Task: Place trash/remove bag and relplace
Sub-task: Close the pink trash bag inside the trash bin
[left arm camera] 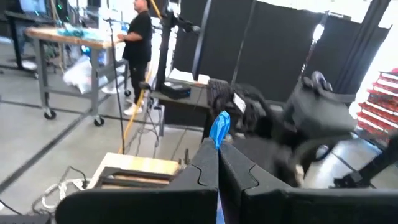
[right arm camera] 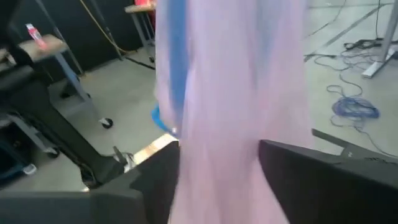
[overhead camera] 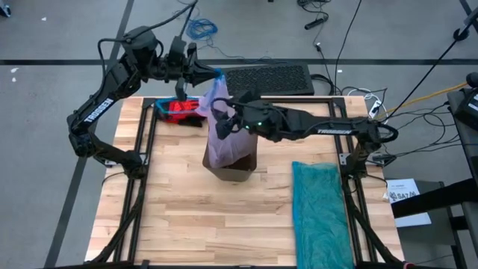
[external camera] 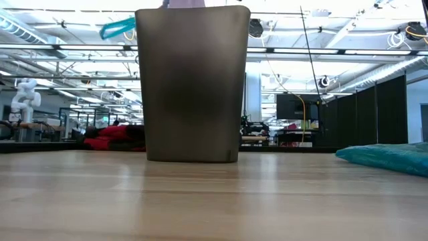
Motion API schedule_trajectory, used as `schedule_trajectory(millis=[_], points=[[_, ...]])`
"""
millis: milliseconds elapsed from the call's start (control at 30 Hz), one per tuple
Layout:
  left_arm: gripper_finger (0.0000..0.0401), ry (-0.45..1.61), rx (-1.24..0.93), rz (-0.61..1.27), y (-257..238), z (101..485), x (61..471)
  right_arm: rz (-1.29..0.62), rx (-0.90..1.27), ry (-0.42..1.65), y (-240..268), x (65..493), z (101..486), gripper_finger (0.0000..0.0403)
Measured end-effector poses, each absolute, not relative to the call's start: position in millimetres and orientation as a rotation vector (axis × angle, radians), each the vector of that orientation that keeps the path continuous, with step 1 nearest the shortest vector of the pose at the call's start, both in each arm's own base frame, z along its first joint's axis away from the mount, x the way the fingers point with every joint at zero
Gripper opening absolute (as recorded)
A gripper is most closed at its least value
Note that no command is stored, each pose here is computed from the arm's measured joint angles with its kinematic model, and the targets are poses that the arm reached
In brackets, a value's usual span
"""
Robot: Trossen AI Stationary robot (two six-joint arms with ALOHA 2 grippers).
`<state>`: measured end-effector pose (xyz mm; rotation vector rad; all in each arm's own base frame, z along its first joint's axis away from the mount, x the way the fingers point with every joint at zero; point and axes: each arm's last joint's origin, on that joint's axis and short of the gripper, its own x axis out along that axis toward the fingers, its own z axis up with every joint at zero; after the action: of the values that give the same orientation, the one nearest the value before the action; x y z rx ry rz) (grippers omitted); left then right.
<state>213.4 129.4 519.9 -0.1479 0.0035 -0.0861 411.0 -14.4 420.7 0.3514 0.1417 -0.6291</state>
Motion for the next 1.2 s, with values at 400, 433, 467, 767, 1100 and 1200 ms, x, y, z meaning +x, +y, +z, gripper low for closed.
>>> schedule_trajectory(millis=[400,433,467,767,1100,1200], points=[[0.0,-0.086,-0.076,-0.031,133,548,190,-0.689,0.325,0.281,-13,415,398,0.0002],[0.0,-0.091,-0.072,-0.028,133,550,188,-0.698,0.325,0.295,-14,415,396,0.0002],[0.0,-0.095,-0.069,-0.024,133,551,187,-0.706,0.328,0.307,-14,415,393,0.0001],[0.0,-0.129,-0.037,-0.004,131,564,175,-0.725,0.352,0.456,-13,420,367,0.0],[0.0,-0.161,-0.008,0.001,126,576,167,-0.756,0.373,0.566,-15,416,353,0.0],[0.0,-0.18,0.012,0.017,125,582,161,-0.75,0.384,0.586,-17,415,352,0.0]])
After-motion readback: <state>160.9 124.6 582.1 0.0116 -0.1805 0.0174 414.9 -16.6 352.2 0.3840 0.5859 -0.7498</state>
